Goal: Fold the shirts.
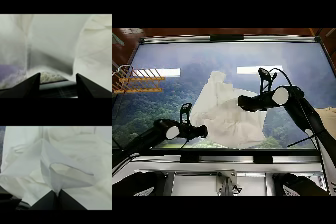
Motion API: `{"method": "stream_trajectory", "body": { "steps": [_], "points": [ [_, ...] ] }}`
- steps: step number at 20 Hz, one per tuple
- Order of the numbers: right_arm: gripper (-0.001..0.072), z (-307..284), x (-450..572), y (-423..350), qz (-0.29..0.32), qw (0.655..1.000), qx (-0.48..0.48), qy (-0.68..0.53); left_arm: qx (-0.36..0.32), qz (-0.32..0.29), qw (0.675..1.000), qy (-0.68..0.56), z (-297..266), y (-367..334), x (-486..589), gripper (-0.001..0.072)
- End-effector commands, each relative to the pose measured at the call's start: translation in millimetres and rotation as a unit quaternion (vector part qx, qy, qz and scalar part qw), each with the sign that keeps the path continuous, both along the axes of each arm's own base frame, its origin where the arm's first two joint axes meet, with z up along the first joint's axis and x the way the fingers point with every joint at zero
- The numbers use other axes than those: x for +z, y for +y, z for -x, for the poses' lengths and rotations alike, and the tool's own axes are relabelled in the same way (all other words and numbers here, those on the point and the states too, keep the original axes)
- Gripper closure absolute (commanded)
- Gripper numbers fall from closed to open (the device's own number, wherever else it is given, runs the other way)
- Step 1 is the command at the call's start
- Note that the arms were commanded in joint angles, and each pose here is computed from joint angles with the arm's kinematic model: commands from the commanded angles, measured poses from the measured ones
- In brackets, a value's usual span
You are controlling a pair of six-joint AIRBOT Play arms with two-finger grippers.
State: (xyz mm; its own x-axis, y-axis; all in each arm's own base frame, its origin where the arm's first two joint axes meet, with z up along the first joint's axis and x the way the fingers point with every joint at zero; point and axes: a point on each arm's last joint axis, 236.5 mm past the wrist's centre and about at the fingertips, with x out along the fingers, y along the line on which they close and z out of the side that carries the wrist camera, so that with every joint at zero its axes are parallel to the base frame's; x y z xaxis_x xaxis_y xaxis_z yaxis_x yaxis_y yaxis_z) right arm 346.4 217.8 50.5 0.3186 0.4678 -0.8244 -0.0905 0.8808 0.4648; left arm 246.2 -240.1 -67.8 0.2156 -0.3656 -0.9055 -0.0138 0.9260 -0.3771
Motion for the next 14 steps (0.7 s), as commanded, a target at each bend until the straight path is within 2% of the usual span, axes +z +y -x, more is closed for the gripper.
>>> {"method": "stream_trajectory", "body": {
  "steps": [1, 2, 3, 4, 5, 6, 7, 9, 10, 12, 14],
  "points": [
    [0.0634, 5, -3, -1, 0.007, 1.000, 0.013, 0.006, 0.029, 0.013, 0.999, -0.020, -13, -14, -23, 0.0162],
    [0.0634, 8, -4, -1, 0.011, 1.000, 0.019, 0.011, 0.032, 0.015, 0.999, -0.024, -16, -16, -26, 0.0172],
    [0.0634, 12, -6, -2, 0.015, 0.999, 0.026, 0.016, 0.035, 0.020, 0.999, -0.031, -21, -17, -25, 0.0281],
    [0.0634, 16, -7, -3, 0.021, 0.999, 0.036, 0.020, 0.035, 0.025, 0.998, -0.041, -25, -19, -22, 0.0477],
    [0.0608, 19, -9, -5, 0.029, 0.998, 0.051, 0.021, 0.033, 0.027, 0.998, -0.048, -27, -20, -19, 0.0618],
    [0.0609, 24, -12, -9, 0.041, 0.997, 0.061, 0.028, 0.024, 0.026, 0.998, -0.056, -28, -20, -16, 0.0656],
    [0.0588, 29, -17, -15, 0.057, 0.995, 0.067, 0.037, 0.007, 0.023, 0.998, -0.063, -28, -20, -11, 0.0656],
    [0.0060, 40, -22, -25, 0.086, 0.990, 0.102, 0.048, -0.040, 0.004, 0.997, -0.073, -18, -14, 1, 0.0657],
    [0.0035, 46, -22, -27, 0.101, 0.983, 0.147, 0.041, -0.065, -0.015, 0.995, -0.072, -9, -6, 6, 0.0657],
    [0.0035, 44, -9, -37, 0.146, 0.962, 0.230, 0.002, -0.108, -0.067, 0.989, -0.077, 8, 18, 20, 0.0657],
    [0.0036, 11, 22, -43, 0.185, 0.947, 0.250, -0.082, -0.126, -0.092, 0.984, -0.090, 16, 34, 37, 0.0656]
  ]
}}
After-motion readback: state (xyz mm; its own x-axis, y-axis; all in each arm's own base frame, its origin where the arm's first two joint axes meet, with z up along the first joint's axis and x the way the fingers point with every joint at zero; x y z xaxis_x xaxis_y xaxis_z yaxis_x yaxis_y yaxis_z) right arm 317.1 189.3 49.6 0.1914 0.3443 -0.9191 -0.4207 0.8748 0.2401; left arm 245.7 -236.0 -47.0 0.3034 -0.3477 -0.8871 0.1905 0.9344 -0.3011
